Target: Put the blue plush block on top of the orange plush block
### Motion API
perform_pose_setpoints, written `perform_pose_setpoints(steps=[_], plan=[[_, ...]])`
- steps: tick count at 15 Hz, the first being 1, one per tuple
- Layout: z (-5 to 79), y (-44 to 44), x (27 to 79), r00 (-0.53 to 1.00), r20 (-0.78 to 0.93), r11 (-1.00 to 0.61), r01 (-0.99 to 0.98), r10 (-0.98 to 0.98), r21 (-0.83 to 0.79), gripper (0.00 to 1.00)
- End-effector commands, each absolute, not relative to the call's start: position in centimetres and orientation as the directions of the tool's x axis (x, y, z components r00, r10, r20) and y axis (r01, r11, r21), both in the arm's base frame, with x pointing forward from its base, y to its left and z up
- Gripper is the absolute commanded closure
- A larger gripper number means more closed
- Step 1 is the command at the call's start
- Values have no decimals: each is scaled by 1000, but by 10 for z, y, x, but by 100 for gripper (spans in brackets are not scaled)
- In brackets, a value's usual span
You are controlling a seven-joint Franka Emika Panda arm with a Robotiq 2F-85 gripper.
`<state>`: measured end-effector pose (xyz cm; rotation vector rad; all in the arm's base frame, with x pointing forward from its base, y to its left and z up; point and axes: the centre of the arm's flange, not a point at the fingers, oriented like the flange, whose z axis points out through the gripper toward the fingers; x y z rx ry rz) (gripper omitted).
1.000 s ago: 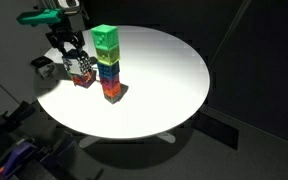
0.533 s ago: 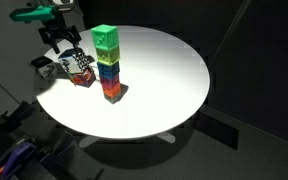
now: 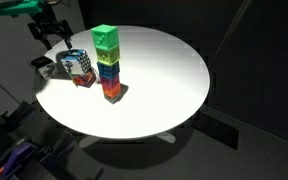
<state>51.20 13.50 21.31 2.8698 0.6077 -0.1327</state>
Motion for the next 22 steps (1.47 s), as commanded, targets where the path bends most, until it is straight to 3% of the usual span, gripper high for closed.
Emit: perform_pose_setpoints(steps=[1, 11, 22], plan=[[230, 134, 497, 919, -113, -908, 391, 377, 150, 0], [266, 167, 488, 977, -69, -979, 203, 204, -21, 0], [325, 172, 470, 997, -47, -995, -63, -67, 76, 0]])
